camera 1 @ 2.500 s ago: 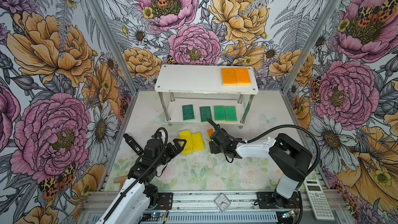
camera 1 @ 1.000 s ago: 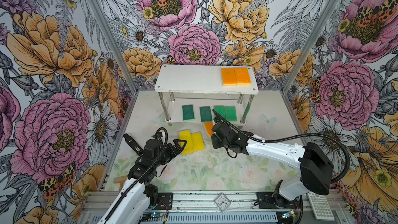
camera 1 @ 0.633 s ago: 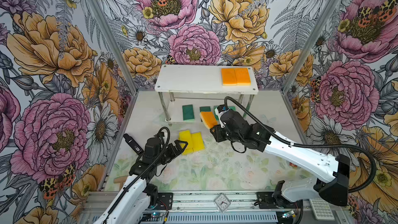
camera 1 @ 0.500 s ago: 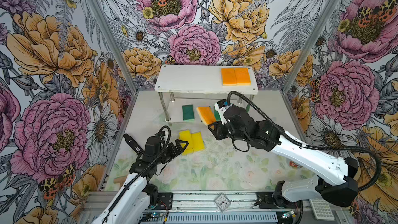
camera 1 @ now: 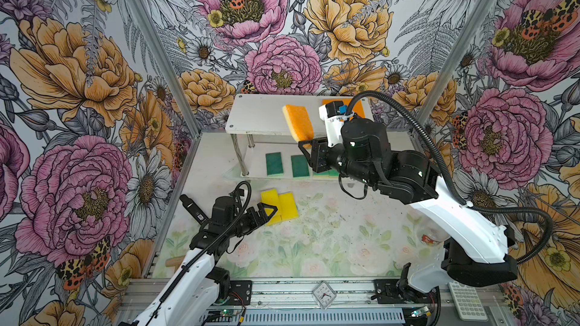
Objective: Place and organize the cleaning sponges onto the shelf
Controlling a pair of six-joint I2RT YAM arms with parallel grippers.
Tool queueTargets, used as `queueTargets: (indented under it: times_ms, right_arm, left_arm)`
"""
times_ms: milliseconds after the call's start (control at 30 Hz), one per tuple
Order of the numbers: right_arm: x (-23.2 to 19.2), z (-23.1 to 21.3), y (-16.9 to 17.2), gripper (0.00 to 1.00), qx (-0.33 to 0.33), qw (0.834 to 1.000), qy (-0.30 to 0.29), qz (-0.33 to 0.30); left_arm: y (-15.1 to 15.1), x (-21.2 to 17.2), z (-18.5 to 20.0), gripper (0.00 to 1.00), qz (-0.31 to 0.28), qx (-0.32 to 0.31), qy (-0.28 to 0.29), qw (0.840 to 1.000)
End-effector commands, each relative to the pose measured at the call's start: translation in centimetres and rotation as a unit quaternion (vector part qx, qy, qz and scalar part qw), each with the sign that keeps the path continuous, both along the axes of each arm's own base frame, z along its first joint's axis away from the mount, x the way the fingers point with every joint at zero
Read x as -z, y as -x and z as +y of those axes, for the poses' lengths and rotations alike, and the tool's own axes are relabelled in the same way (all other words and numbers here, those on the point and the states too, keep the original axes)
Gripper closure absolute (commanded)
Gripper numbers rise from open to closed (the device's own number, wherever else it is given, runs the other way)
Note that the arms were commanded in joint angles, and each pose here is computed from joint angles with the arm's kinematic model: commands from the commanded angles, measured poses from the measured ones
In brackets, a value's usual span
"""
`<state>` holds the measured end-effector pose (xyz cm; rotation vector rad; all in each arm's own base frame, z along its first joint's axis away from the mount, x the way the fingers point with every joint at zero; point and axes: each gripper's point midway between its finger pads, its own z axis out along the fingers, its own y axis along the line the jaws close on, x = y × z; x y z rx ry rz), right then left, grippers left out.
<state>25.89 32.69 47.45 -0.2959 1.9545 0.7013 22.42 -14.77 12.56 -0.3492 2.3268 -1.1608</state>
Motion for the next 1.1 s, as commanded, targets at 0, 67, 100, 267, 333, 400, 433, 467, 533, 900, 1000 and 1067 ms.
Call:
queueTargets:
  times_ms: [0,67,100,267,333,400,433,467,533,900,1000,1067]
  right_arm:
    - [-0.7,-1.7,-3.1,0.61,0.082,0.995,0.038,-0.037]
    - [-0.9,-2.1,-4.9,0.61,0.115,0.992,0.035,-0.04]
    - [-1.0,-2.3,-5.6,0.61,0.127,0.991,0.031,-0.039]
    - [0.4,-2.4,-9.4,0.61,0.168,0.985,0.032,-0.025]
    - [1.3,-2.5,-10.6,0.6,0.177,0.984,0.033,-0.016]
    - [2.2,-2.5,-11.8,0.6,0.181,0.983,0.032,-0.004]
    - [2.5,-2.4,-12.2,0.6,0.184,0.982,0.033,-0.001]
    - [2.8,-2.2,-12.5,0.6,0.182,0.983,0.036,0.001]
    - [3.5,-1.9,-13.0,0.6,0.183,0.982,0.04,0.005]
    - [6.6,-2.2,-15.1,0.59,0.179,0.981,0.058,0.038]
    - [7.0,-3.0,-15.8,0.59,0.188,0.979,0.061,0.043]
    - [7.3,-3.1,-16.1,0.59,0.19,0.979,0.062,0.045]
  left_arm:
    - [-0.5,-1.5,-0.2,0.01,-0.032,0.01,0.007,0.999]
    - [-0.5,-1.4,-0.2,0.01,-0.031,0.009,0.007,0.999]
    - [-0.5,-1.4,-0.2,0.01,-0.031,0.009,0.007,0.999]
    - [-0.6,-1.5,-0.3,0.01,-0.032,0.011,0.009,0.999]
    - [-0.6,-1.6,-0.3,0.01,-0.032,0.012,0.009,0.999]
    - [-0.5,-1.5,-0.3,0.01,-0.031,0.013,0.01,0.999]
    - [-0.5,-1.5,-0.3,0.01,-0.03,0.012,0.009,0.999]
    - [-0.5,-1.5,-0.3,0.01,-0.03,0.012,0.01,0.999]
    - [-0.5,-1.5,-0.3,0.01,-0.03,0.013,0.01,0.999]
    - [-0.4,-1.4,-0.3,0.01,-0.029,0.012,0.01,0.999]
    - [-0.5,-1.4,-0.2,0.01,-0.029,0.011,0.009,0.999]
    - [-0.5,-1.4,-0.3,0.01,-0.03,0.011,0.009,0.999]
